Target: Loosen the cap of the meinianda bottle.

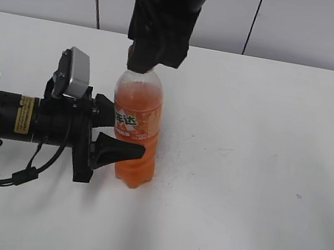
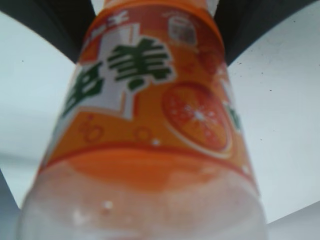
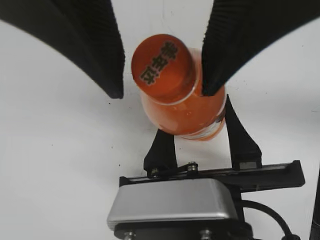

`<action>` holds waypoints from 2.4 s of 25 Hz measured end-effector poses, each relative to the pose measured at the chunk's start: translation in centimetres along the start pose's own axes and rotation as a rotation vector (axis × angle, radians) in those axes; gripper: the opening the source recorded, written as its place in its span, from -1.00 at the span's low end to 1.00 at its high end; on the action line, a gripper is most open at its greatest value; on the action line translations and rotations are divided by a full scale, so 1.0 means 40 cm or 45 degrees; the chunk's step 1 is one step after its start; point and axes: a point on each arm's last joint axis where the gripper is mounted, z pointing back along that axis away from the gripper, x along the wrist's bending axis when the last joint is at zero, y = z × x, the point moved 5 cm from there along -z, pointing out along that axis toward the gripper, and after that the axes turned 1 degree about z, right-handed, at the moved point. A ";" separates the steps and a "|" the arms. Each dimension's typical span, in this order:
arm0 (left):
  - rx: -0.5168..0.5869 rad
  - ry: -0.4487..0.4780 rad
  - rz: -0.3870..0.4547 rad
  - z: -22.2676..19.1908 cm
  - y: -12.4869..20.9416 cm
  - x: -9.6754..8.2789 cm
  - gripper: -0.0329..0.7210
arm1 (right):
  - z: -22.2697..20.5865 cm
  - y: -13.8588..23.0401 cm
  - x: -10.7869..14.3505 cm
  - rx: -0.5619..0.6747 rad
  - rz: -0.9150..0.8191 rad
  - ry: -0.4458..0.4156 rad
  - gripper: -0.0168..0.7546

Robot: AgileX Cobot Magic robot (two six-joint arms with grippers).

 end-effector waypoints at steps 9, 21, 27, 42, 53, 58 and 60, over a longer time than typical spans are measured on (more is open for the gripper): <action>0.000 0.001 -0.001 0.000 0.000 0.000 0.18 | 0.100 -0.018 0.007 -0.083 -0.694 0.072 0.32; 0.000 0.001 -0.001 0.000 0.000 0.000 0.18 | 0.062 0.004 -0.004 -0.028 -1.400 0.085 0.32; 0.001 0.002 -0.001 0.000 0.000 0.000 0.18 | 0.012 0.010 -0.001 0.018 -1.414 0.044 0.24; 0.000 0.004 -0.002 0.000 0.000 -0.001 0.18 | -0.019 0.021 0.024 0.065 -1.435 -0.014 -0.12; 0.001 0.005 -0.002 0.000 0.000 -0.001 0.18 | -0.003 0.016 0.011 0.043 -1.419 0.015 -0.14; 0.001 0.005 -0.002 0.000 0.000 -0.001 0.18 | -0.002 0.016 0.011 0.043 -1.362 0.017 -0.25; 0.001 0.005 -0.003 0.000 0.000 -0.001 0.18 | -0.002 0.015 0.011 0.040 -1.286 0.010 -0.25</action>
